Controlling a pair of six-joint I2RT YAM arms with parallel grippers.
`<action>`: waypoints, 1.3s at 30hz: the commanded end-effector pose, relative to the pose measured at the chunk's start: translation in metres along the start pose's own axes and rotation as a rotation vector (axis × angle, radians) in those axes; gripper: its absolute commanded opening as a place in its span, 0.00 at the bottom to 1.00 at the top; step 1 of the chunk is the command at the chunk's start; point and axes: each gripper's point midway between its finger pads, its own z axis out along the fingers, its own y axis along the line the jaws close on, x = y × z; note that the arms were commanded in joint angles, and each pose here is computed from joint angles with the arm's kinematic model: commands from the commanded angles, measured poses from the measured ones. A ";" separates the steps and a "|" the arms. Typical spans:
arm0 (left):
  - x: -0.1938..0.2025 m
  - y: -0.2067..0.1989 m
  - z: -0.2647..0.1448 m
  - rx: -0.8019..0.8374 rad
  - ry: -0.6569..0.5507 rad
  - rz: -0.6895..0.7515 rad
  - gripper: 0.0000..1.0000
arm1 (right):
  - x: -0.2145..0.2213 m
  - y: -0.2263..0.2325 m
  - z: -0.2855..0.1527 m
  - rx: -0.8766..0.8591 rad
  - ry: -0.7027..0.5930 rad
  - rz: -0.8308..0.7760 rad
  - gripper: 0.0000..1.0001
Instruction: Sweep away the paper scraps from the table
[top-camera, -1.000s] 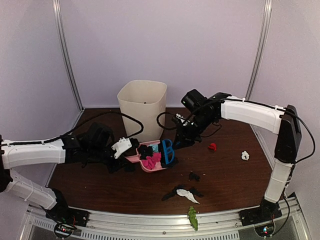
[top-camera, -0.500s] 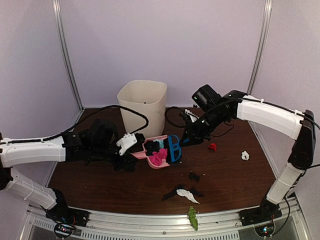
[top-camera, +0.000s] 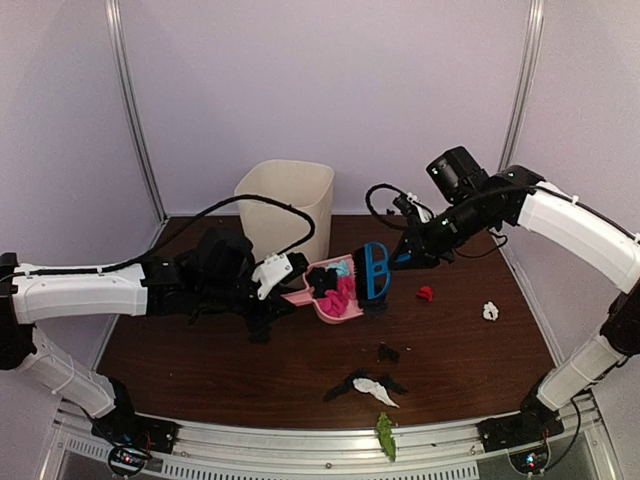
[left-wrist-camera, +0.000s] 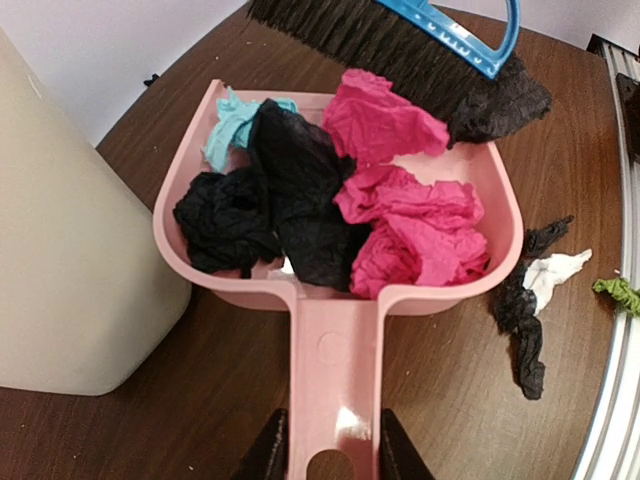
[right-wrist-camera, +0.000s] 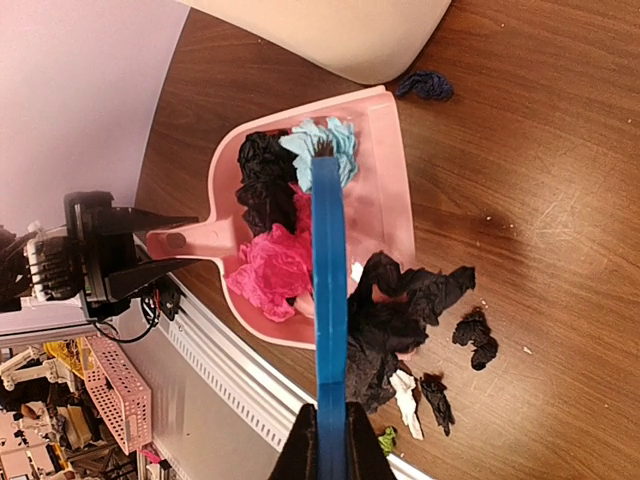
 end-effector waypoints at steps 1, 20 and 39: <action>-0.046 0.008 -0.001 -0.032 -0.122 -0.019 0.00 | -0.004 -0.002 -0.037 0.018 -0.063 -0.021 0.00; -0.086 0.015 -0.009 -0.052 -0.198 -0.042 0.00 | -0.037 -0.017 -0.125 -0.001 -0.324 0.061 0.00; -0.136 0.041 -0.061 -0.163 -0.261 -0.129 0.00 | -0.050 -0.059 -0.135 0.102 -0.451 0.188 0.00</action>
